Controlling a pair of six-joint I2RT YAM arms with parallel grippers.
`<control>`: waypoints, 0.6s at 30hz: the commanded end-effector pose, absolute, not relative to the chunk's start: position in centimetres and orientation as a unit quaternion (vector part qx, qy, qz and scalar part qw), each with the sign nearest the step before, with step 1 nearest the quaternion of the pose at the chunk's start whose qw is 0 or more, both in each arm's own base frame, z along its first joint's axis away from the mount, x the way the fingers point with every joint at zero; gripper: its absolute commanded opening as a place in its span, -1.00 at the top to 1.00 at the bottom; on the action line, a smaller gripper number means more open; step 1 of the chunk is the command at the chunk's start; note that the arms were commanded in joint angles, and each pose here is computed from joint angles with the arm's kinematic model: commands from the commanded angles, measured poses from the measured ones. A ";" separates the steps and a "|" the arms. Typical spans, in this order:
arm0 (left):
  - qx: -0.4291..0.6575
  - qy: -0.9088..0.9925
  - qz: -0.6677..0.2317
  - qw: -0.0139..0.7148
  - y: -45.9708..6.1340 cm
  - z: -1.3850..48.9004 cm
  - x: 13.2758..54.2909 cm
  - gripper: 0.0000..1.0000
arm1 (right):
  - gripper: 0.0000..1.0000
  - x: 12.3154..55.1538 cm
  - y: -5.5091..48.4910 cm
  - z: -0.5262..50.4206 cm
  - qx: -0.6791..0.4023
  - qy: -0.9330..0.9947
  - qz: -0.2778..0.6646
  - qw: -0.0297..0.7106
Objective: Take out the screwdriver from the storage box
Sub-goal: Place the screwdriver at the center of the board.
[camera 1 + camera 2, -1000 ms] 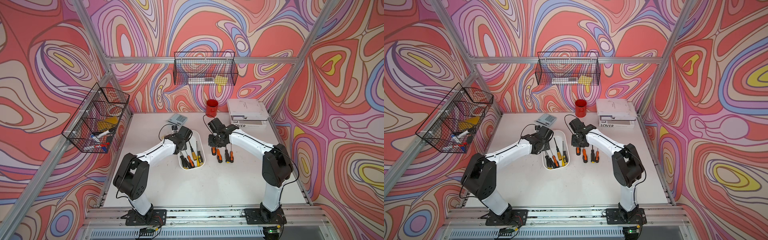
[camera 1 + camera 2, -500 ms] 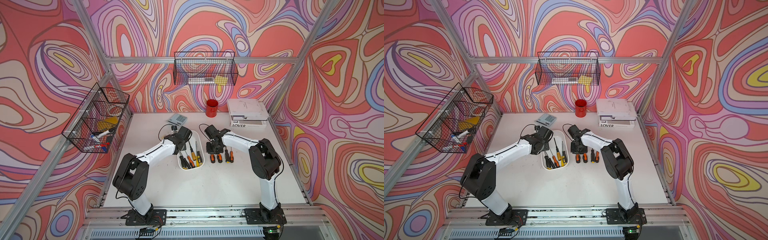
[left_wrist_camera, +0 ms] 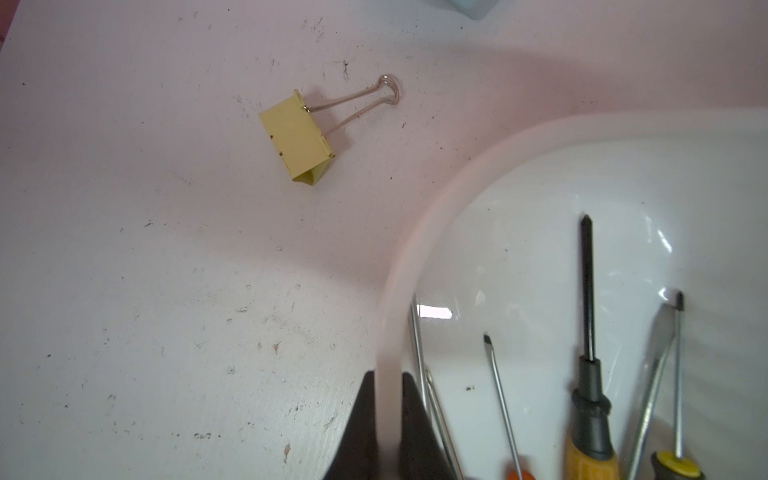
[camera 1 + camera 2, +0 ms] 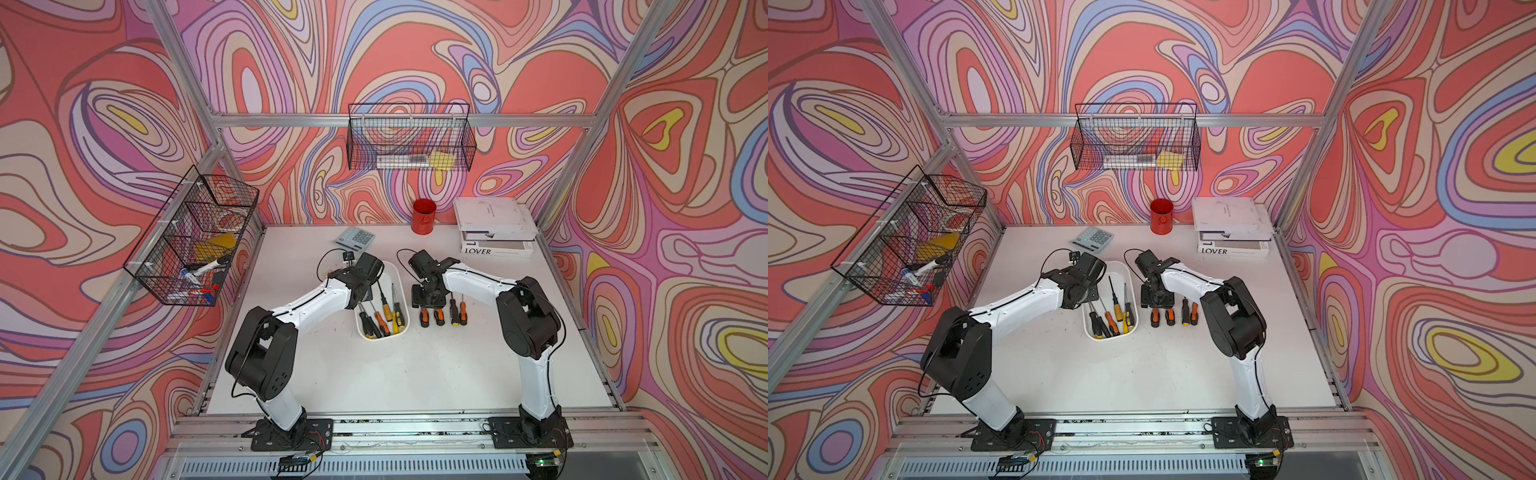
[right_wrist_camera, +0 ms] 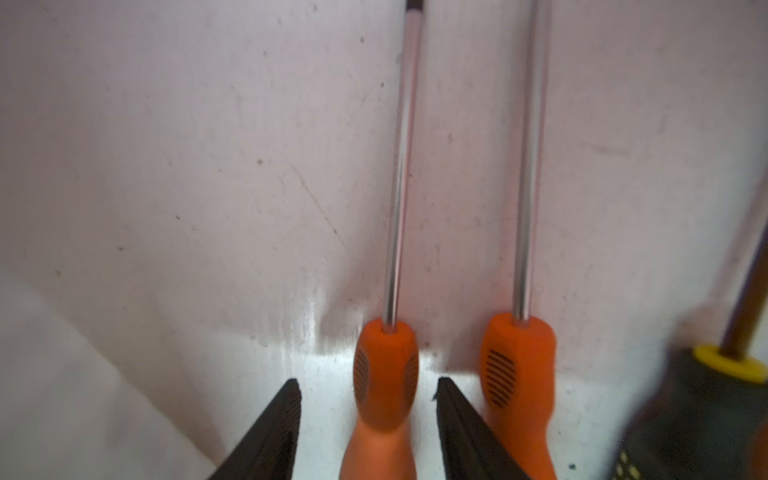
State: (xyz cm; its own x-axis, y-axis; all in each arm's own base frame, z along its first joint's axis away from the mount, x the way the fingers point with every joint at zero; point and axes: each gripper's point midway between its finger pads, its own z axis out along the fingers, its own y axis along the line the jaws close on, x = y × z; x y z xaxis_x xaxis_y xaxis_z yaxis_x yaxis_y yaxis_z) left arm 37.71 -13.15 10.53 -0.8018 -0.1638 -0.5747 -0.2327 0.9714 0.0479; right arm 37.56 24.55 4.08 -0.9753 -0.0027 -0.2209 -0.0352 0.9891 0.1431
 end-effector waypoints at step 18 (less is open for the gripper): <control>-0.115 0.943 0.045 0.310 -13.5 11.8 38.1 1.00 | -0.28 34.1 31.8 16.2 -0.164 0.925 0.240 0.245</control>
